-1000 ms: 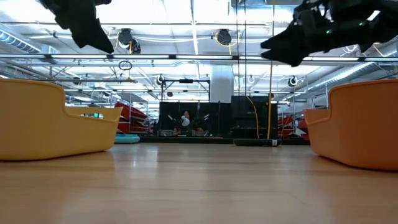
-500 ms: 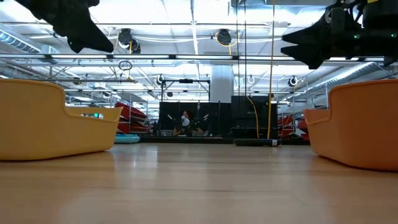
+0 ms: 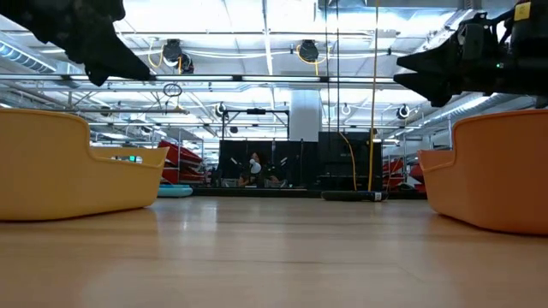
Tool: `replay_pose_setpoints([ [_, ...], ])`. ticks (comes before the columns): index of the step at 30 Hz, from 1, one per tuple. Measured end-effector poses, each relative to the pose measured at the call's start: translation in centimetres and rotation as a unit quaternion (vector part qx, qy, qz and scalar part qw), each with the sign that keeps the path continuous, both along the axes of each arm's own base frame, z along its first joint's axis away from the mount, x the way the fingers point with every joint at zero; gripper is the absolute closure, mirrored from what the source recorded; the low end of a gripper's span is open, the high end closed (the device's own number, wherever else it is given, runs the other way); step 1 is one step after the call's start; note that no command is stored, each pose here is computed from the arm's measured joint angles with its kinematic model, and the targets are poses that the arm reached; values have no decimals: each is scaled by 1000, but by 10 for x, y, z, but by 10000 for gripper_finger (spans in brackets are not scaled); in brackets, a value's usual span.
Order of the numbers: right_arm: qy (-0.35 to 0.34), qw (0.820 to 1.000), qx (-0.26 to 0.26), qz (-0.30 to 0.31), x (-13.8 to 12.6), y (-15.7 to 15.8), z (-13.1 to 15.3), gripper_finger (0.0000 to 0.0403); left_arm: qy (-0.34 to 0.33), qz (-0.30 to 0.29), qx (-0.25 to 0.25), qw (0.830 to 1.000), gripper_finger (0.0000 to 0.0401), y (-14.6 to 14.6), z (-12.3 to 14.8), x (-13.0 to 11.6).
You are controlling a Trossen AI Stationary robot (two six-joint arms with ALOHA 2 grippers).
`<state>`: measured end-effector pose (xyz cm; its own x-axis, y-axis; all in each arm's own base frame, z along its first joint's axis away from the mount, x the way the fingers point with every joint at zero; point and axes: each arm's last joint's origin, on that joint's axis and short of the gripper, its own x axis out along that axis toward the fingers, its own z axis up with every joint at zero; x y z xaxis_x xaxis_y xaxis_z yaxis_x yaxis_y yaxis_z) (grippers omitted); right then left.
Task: Sort batteries
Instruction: Return to Home Position
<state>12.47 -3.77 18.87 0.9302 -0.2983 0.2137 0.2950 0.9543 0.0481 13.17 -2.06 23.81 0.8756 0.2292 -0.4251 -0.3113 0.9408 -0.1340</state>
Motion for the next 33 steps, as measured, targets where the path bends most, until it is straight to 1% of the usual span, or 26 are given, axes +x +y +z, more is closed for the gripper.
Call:
replay_pose_setpoints([
  [6,-3,1000,9,3,-2,1,1,106,-8,-1,-2,1000,327,1,-2,-4],
  [12,-8,1000,7,3,-9,3,3,106,-15,1,-7,1000,327,3,-13,-13],
  [15,-13,1000,6,0,-13,4,4,106,-29,5,-11,1000,327,4,-12,-17],
  [23,-29,999,-2,-42,-30,6,6,106,-53,11,-12,998,327,8,-7,-27],
  [27,-46,998,-5,-46,-37,8,8,106,-60,9,-9,998,327,7,-6,-30],
  [29,-39,998,-3,-48,-37,8,9,106,-65,9,-6,998,327,5,-10,-29],
  [33,-35,996,-5,-83,-39,7,11,106,-89,12,-1,996,327,1,-28,-25],
])
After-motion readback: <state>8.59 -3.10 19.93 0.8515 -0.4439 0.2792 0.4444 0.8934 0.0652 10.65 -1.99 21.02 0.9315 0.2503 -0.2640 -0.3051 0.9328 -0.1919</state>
